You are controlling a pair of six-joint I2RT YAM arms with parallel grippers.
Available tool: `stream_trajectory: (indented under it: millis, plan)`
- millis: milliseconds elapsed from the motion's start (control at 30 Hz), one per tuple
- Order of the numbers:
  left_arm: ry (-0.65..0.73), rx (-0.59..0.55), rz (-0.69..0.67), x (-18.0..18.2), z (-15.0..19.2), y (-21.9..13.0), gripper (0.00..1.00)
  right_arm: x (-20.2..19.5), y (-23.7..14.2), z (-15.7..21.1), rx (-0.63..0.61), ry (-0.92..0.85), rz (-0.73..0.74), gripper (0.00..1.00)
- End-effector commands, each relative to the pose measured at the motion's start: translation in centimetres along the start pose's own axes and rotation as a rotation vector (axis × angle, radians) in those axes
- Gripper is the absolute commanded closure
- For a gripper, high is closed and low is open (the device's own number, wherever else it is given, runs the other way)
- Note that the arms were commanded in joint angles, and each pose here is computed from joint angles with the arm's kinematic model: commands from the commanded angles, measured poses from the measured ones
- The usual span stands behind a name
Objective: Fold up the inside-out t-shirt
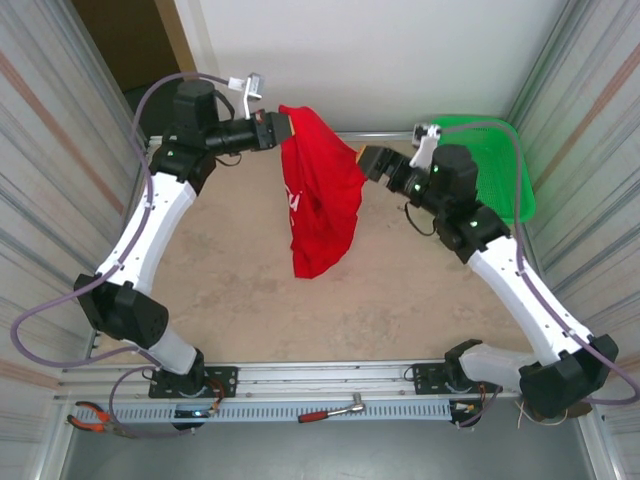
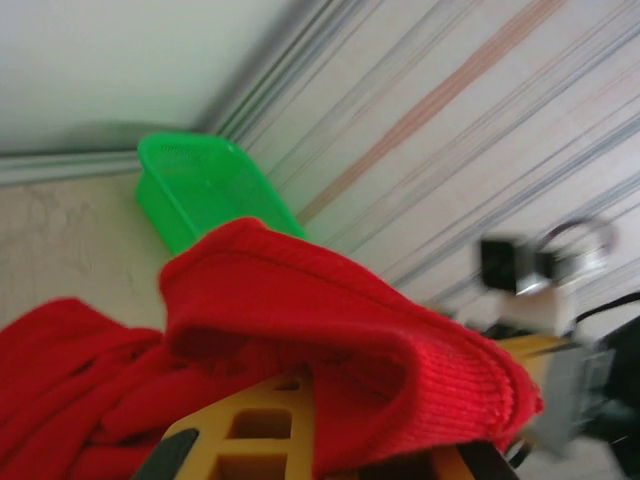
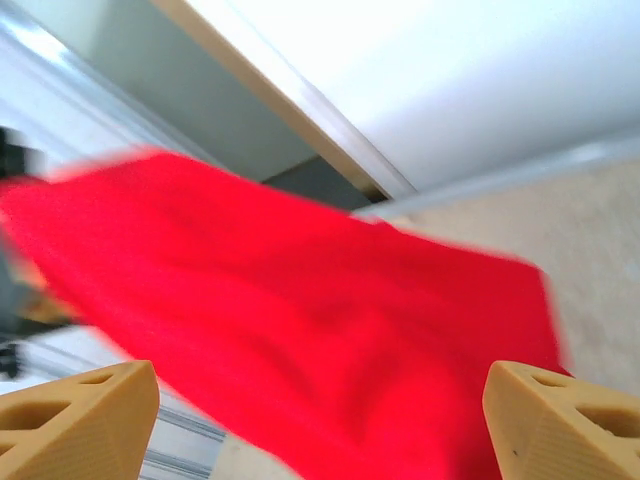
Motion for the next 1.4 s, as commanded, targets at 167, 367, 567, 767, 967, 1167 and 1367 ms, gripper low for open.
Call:
stream_trajectory:
  millis: [167, 367, 567, 767, 967, 1167, 1367]
  plan:
    - [0.121, 0.057, 0.111, -4.0, 0.2, 1.1, 1.00, 2.9, 3.7, 1.1, 0.181, -0.271, -0.093, 0.15]
    - [0.124, 0.036, 0.138, -5.1, -1.2, 1.5, 1.00, 2.2, 7.0, 3.0, 0.262, -0.285, -0.104, 0.21]
    - [0.101, 0.025, 0.131, -4.2, -1.7, 1.7, 0.77, 1.6, 8.1, 2.1, 0.252, -0.213, -0.126, 1.00]
    - [0.045, -0.125, -0.128, 0.0, 2.4, -1.8, 0.41, 2.1, 6.5, 0.3, 0.209, -0.122, -0.128, 1.00]
    - [0.047, -0.155, -0.338, 0.3, 13.3, -1.9, 0.32, 2.8, 5.3, 0.2, 0.195, -0.061, -0.156, 1.00]
    - [0.105, -0.173, -0.316, -0.4, 17.7, 1.7, 0.26, 2.8, 4.9, 0.9, 0.201, -0.017, -0.148, 1.00]
    - [0.096, -0.163, -0.342, 0.8, 17.4, 5.3, 0.27, 1.7, 4.4, 2.0, 0.203, 0.058, -0.135, 1.00]
Point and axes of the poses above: each hand's point on the last joint's axis, 136 mm out from that joint toward the fingers, its own y axis out along the fingers, its own x axis along the line the jaws close on, z = x × y, the point moved 9 cm from there along -y, back along the fingers, and after that the axes turned 8 degrees about y, right-handed, at the moved point
